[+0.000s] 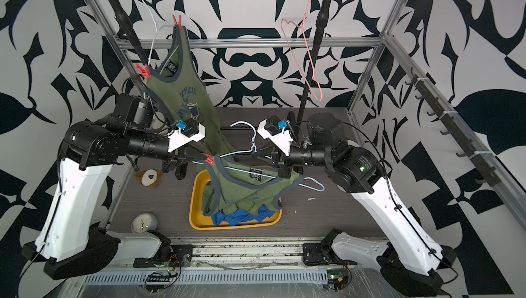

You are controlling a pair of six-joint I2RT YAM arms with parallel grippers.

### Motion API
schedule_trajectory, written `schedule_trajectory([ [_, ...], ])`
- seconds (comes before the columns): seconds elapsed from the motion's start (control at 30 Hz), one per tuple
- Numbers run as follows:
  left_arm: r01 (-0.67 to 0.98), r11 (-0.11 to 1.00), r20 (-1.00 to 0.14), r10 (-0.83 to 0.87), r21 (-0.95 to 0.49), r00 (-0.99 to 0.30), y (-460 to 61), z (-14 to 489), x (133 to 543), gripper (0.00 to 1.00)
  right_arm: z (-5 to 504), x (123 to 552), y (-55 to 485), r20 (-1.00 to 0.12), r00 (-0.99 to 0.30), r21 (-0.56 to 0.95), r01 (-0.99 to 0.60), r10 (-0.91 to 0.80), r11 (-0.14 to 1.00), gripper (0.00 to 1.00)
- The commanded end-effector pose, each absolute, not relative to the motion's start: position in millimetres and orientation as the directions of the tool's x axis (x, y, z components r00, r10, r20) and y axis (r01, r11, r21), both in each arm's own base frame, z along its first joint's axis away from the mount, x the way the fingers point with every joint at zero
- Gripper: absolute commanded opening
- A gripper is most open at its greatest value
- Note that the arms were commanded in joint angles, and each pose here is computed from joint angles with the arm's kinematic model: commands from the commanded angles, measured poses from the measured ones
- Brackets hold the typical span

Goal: Remove the clothespins securing tank tops to the hanger
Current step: Remove the clothespin from the hanger.

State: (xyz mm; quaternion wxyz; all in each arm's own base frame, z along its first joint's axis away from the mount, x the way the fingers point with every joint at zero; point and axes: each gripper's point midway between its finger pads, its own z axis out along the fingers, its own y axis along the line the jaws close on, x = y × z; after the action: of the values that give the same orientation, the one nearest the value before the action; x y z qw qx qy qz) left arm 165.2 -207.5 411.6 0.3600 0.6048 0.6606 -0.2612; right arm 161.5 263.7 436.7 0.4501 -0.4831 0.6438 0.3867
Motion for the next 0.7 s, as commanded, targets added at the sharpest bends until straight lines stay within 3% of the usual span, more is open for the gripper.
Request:
schedule_trajectory([
  [0.0,0.985,0.143,-0.801,0.598,0.097,-0.008,-204.0,418.3,158.0,0.09,462.9,160.8,265.4,-0.976,-0.067,0.02,-0.976,-0.209,0.218,0.0],
  [0.37,0.964,0.196,-0.839,0.542,0.18,0.047,-193.3,458.0,144.0,0.1,426.8,188.9,298.1,-0.952,-0.183,0.141,-0.973,-0.245,0.181,0.0],
  [0.67,0.969,0.198,-0.878,0.476,0.15,0.039,-198.9,475.4,138.6,0.11,379.8,212.9,330.3,-0.919,-0.304,0.279,-0.951,-0.25,0.131,0.0],
])
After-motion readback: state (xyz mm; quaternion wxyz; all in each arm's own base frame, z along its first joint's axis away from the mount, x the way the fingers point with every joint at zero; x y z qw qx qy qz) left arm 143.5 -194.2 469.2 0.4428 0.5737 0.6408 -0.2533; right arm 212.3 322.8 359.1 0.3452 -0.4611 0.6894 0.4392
